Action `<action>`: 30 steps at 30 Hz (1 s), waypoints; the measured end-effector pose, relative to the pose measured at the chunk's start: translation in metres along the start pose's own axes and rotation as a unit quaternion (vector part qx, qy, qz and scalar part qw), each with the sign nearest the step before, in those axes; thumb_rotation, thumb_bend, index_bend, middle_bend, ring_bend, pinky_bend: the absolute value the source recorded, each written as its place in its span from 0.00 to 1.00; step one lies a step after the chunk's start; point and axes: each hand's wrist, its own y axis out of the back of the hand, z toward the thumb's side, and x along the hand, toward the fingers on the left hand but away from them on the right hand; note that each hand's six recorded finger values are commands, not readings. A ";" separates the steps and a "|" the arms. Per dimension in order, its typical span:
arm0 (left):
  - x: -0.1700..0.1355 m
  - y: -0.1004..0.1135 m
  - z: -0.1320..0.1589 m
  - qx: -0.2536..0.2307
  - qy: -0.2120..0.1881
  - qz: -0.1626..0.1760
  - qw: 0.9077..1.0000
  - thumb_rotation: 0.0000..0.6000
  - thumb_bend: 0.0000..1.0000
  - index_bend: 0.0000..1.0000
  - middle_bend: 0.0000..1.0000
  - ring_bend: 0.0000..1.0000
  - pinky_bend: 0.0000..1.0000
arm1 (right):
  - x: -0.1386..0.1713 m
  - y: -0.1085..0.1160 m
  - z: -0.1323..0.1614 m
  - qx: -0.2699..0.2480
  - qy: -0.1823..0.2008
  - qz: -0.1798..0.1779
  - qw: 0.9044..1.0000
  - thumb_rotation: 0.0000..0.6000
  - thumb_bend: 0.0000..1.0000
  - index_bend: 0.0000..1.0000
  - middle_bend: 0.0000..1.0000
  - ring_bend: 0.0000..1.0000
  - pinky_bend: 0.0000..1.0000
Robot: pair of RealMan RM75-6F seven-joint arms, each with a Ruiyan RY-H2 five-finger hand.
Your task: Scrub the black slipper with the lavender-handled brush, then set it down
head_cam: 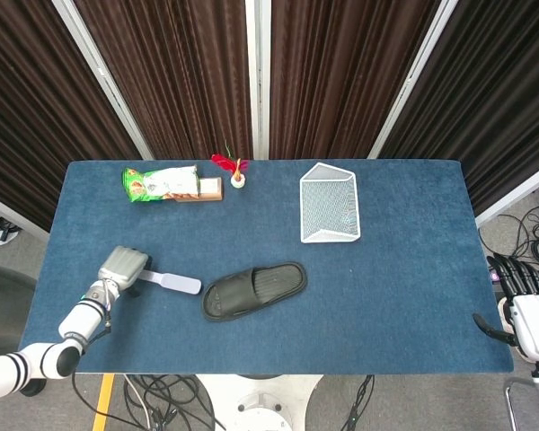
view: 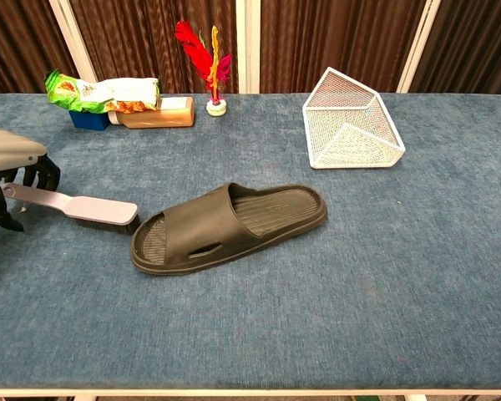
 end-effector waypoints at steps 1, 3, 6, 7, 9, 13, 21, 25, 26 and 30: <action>0.001 0.000 0.001 0.000 0.000 -0.001 1.000 1.00 0.13 0.55 0.56 0.44 0.46 | 0.000 0.000 0.000 0.000 -0.001 0.000 1.000 1.00 0.14 0.00 0.04 0.00 0.00; 0.002 -0.001 0.002 0.000 -0.001 -0.004 1.000 1.00 0.13 0.56 0.57 0.45 0.47 | 0.001 0.001 -0.001 -0.001 -0.002 -0.001 1.000 1.00 0.14 0.00 0.04 0.00 0.00; 0.004 -0.001 0.004 0.002 -0.002 -0.008 1.000 1.00 0.13 0.57 0.58 0.46 0.48 | 0.002 0.001 -0.002 -0.003 -0.002 -0.001 1.000 1.00 0.14 0.00 0.04 0.00 0.00; 0.004 -0.001 0.004 0.004 -0.002 -0.008 1.000 1.00 0.13 0.57 0.59 0.47 0.49 | 0.002 0.001 -0.002 -0.003 -0.003 -0.001 1.000 1.00 0.14 0.00 0.04 0.00 0.00; 0.004 -0.001 0.004 0.007 -0.002 -0.010 1.000 1.00 0.13 0.57 0.60 0.49 0.50 | 0.002 0.001 -0.003 -0.003 -0.004 0.000 1.000 1.00 0.14 0.00 0.05 0.00 0.00; 0.005 -0.002 0.005 0.009 -0.001 -0.015 1.000 1.00 0.13 0.60 0.66 0.55 0.54 | 0.002 0.000 -0.004 -0.003 -0.006 0.001 1.000 1.00 0.14 0.00 0.05 0.00 0.00; 0.007 -0.004 0.007 0.011 0.000 -0.024 1.000 1.00 0.13 0.61 0.67 0.57 0.56 | 0.003 0.000 -0.006 -0.004 -0.010 0.002 1.000 1.00 0.14 0.00 0.05 0.00 0.00; 0.007 -0.006 0.008 0.012 -0.001 -0.031 0.999 1.00 0.13 0.61 0.68 0.57 0.56 | 0.003 -0.001 -0.007 -0.005 -0.013 0.003 1.000 1.00 0.14 0.00 0.05 0.00 0.00; 0.006 -0.007 0.008 0.011 0.000 -0.033 0.999 1.00 0.13 0.61 0.68 0.57 0.56 | 0.003 -0.001 -0.007 -0.005 -0.013 0.003 1.000 1.00 0.14 0.00 0.05 0.00 0.00; 0.006 -0.009 0.007 0.007 0.003 -0.038 0.999 1.00 0.13 0.62 0.68 0.57 0.56 | 0.004 -0.001 -0.008 -0.005 -0.015 0.004 1.000 1.00 0.14 0.00 0.05 0.00 0.00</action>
